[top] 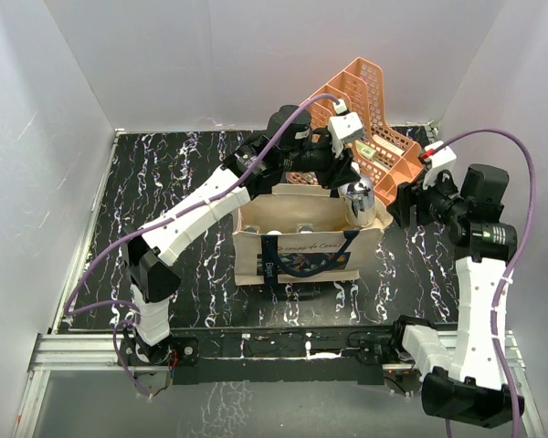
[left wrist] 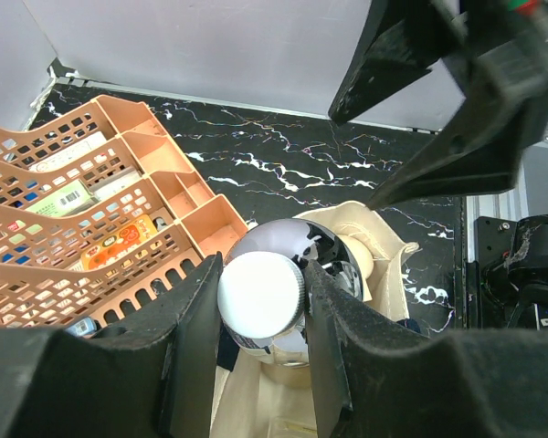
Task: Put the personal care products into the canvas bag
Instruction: Adjust the object.
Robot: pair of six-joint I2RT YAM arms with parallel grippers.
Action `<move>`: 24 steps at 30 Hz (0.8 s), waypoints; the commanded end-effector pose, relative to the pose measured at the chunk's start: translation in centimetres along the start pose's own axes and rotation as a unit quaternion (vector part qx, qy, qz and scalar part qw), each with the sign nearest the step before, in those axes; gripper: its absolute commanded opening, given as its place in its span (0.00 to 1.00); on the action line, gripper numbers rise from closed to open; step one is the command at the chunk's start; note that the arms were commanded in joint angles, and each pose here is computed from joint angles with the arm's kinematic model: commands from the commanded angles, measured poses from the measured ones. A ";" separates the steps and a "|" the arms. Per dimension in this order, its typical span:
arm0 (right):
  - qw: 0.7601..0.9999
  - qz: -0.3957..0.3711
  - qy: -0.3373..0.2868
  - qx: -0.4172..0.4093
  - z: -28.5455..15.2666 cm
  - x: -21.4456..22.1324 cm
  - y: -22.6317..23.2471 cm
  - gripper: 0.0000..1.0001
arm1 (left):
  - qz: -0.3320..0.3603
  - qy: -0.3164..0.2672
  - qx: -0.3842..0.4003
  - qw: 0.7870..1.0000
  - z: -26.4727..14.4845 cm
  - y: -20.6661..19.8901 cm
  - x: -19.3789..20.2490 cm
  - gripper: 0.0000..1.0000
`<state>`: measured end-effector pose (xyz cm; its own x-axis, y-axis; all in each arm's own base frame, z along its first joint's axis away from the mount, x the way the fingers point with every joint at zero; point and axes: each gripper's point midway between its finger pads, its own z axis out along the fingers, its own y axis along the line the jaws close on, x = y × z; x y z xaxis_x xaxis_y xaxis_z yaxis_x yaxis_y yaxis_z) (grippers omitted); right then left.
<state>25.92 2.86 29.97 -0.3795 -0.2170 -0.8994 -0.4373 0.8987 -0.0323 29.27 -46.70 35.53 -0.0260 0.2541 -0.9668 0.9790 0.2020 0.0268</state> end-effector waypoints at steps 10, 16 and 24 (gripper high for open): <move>0.992 0.062 0.087 -0.071 3.7 4.7 0.2 0.60 | 0.005 -0.027 -0.008 1.000 -0.6 0.1 -2.5 0.00; 0.987 0.078 0.074 -0.121 4.1 4.3 1.8 0.25 | 0.012 -0.033 -0.016 0.999 0.3 0.1 -3.0 0.00; 0.989 0.080 0.043 -0.117 3.7 1.9 1.7 0.08 | 0.002 -0.048 -0.001 0.999 0.9 -0.9 -4.1 0.00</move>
<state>26.70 4.97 23.73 -0.5968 -0.1400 -0.7900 -0.5127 0.8239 0.2413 29.27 -48.14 36.09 -0.0443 0.2336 -0.9713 0.9770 0.2130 0.0066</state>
